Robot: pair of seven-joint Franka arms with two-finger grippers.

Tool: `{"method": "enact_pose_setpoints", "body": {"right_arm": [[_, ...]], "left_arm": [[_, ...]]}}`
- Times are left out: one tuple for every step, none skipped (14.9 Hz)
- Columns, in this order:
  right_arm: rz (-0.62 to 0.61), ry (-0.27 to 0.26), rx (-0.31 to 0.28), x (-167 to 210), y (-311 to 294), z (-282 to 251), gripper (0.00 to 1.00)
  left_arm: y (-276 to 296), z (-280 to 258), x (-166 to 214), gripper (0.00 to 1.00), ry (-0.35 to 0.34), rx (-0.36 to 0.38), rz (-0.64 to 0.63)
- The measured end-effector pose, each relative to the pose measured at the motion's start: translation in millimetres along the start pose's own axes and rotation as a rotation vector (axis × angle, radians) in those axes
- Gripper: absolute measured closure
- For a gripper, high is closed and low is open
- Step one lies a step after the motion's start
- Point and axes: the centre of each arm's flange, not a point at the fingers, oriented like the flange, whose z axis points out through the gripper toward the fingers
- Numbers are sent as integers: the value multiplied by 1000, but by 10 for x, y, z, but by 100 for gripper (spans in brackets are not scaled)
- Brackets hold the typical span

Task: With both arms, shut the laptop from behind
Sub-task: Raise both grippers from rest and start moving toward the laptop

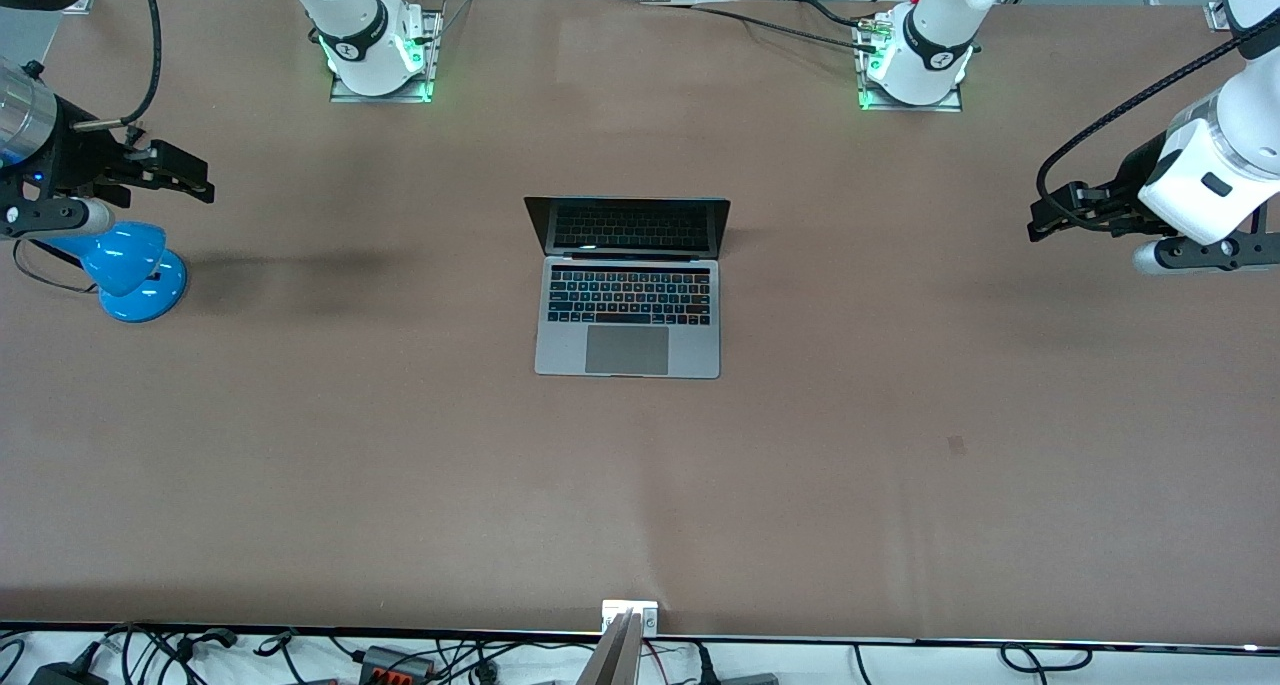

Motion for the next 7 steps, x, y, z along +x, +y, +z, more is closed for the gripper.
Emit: {"method": "enact_pose_setpoints", "body": {"right_arm": [[-3,-6,1,41,-13,35,0],[-6,-15,4,93,-25,84,0],[-7,-22,6,150,-25,132,0],[-6,-26,7,203,-15,173,0],[-5,-30,9,249,-5,212,0],[-4,-28,10,298,4,247,0],[-4,-24,11,353,11,281,0]], "left_arm": [[0,0,0,0,0,0,0],[0,1,1,0,0,0,0],[0,5,0,7,-2,0,0],[0,9,-2,16,-6,1,0],[0,15,-5,24,-10,1,-1],[-1,26,-13,32,-19,3,-4],[-3,43,-28,32,-35,5,-5]]}}
